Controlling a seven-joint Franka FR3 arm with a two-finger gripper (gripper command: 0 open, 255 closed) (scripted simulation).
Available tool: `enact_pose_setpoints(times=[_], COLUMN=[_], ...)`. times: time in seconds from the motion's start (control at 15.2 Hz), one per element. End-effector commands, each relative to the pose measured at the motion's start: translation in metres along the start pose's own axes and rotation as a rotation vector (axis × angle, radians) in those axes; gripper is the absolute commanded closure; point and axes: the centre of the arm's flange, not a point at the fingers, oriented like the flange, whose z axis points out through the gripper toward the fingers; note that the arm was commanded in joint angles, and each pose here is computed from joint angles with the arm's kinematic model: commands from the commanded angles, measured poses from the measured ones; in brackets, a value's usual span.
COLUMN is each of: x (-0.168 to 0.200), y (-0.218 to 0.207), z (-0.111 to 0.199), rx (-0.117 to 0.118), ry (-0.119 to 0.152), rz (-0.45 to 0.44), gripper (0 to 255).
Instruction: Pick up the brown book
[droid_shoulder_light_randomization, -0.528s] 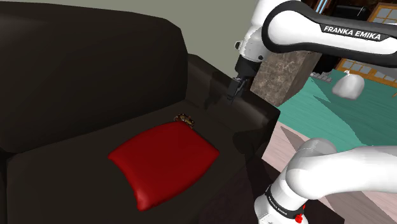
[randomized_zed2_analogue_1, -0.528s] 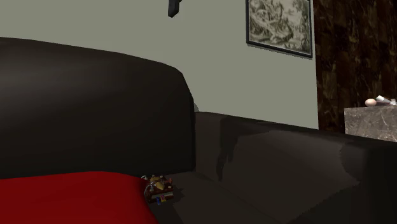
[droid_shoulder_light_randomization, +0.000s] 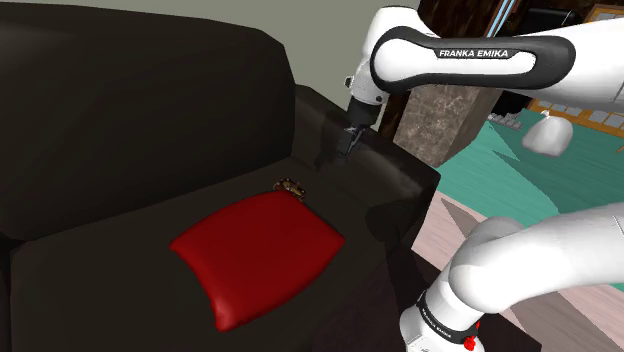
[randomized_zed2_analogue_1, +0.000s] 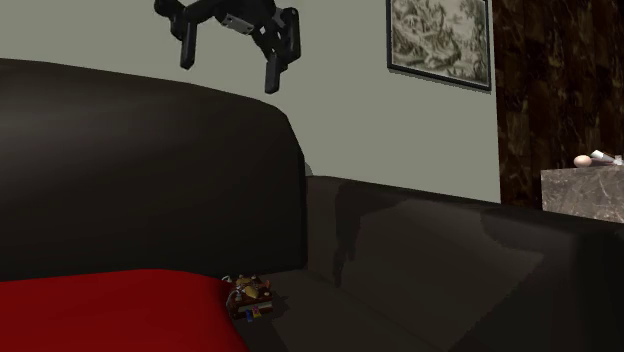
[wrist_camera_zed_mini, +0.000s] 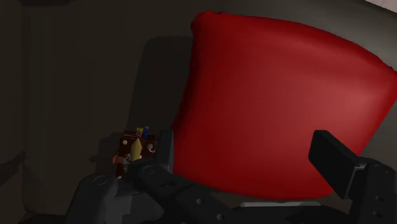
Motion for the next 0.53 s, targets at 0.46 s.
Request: enact_pose_setpoints(times=[0.46], x=[0.088], y=[0.049], z=[0.077], rx=[0.005], ry=[-0.056], rz=[-0.096], gripper=[0])
